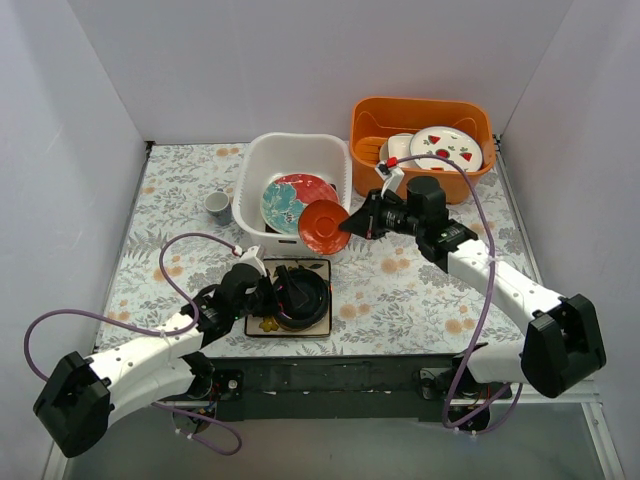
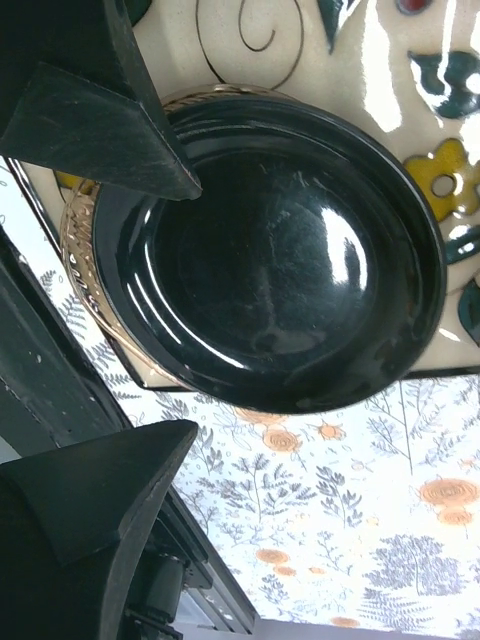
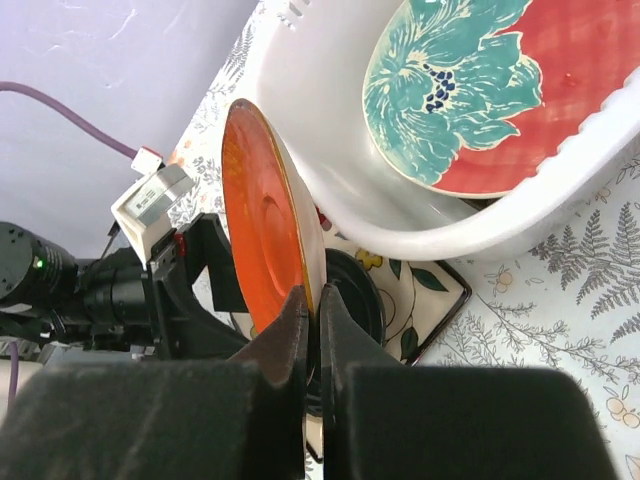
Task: Place the plates into the plastic bin on the countertop
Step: Place the plate in the plastic bin.
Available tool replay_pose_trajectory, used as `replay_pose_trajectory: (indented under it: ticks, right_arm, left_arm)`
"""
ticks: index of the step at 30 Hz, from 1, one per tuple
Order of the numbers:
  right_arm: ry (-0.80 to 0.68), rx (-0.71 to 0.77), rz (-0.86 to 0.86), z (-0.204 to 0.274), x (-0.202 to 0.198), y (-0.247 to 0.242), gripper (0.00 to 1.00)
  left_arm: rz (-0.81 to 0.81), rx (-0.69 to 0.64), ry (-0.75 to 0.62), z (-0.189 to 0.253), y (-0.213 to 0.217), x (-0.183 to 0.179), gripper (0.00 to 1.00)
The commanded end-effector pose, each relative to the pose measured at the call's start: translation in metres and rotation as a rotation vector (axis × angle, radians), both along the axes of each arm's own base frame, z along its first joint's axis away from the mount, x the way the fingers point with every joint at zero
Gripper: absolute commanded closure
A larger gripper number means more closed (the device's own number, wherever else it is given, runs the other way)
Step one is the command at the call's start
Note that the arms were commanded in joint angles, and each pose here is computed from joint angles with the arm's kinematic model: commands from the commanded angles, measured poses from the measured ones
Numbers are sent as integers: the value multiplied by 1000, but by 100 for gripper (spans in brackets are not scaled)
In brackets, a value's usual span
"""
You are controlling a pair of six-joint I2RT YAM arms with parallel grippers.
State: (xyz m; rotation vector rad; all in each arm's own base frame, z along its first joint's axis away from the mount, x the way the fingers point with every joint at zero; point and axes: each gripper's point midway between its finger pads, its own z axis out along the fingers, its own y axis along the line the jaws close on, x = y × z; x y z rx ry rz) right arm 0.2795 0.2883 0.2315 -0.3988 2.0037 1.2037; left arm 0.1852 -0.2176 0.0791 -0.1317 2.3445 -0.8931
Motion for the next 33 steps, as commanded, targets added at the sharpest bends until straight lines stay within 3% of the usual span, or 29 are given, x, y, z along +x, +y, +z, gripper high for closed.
replay_pose_trajectory:
  ticks: [1,18,33]
  right_arm:
    - [-78,42,21,26,18,12,99]
    - [-67,58,44,40,84,54,99]
    - [-72,31,52,32,132,79,99]
  left_arm:
    - [-9,-8,-22,0,0,-2,8]
    - [-67,-18,-62,2,-7,-1,5]
    - [20,-86,-76,10,3,-3,4]
